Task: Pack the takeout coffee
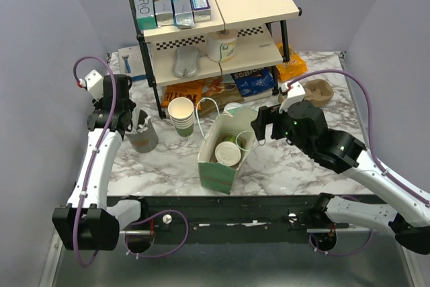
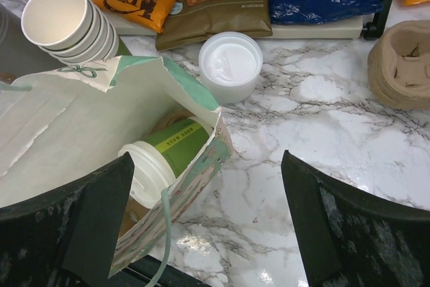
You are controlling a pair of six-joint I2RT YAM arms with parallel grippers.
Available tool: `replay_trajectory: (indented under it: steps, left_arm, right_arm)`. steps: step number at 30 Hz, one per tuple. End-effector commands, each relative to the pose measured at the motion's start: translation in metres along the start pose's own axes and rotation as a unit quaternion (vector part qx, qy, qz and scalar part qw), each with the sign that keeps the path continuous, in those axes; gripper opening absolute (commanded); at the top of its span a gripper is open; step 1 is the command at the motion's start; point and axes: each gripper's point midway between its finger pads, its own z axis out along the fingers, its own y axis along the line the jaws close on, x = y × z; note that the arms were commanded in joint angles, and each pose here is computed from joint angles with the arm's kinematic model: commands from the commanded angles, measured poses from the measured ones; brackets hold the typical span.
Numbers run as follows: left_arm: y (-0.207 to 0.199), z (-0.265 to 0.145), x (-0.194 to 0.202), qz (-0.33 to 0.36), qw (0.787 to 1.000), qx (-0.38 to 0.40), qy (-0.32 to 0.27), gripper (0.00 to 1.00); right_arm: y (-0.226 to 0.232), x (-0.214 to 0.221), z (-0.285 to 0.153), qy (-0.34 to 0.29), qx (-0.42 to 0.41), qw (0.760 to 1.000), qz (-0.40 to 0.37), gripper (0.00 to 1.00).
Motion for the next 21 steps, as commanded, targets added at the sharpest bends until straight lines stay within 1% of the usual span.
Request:
replay_trajectory:
  steps: [1, 2, 8, 18, 19, 21]
  left_arm:
    - [-0.006, 0.002, 0.001, -0.005, 1.000, 0.015, 0.006, 0.41]
    - [-0.006, 0.001, 0.000, -0.005, 1.000, 0.015, 0.005, 0.36]
    - [-0.002, 0.001, -0.003, -0.003, 1.000, 0.004, -0.001, 0.32]
    - [0.004, 0.011, -0.006, 0.006, 1.000, -0.028, -0.012, 0.33]
    - [0.012, 0.015, -0.009, 0.001, 0.999, -0.040, -0.013, 0.33]
    - [0.012, 0.017, -0.013, -0.001, 0.999, -0.044, -0.018, 0.33]
  right_arm:
    - [-0.003, 0.001, 0.004, 0.000, 0.010, 1.000, -0.006, 1.00]
    - [-0.004, 0.002, 0.004, 0.001, 0.011, 1.000, -0.006, 1.00]
    - [-0.006, 0.003, 0.004, 0.001, 0.017, 1.000, -0.005, 1.00]
    - [-0.008, 0.005, 0.002, 0.003, 0.019, 1.000, -0.004, 1.00]
    - [-0.008, 0.004, 0.002, 0.003, 0.020, 1.000, -0.003, 1.00]
    - [-0.008, 0.004, 0.002, 0.003, 0.020, 1.000, -0.004, 1.00]
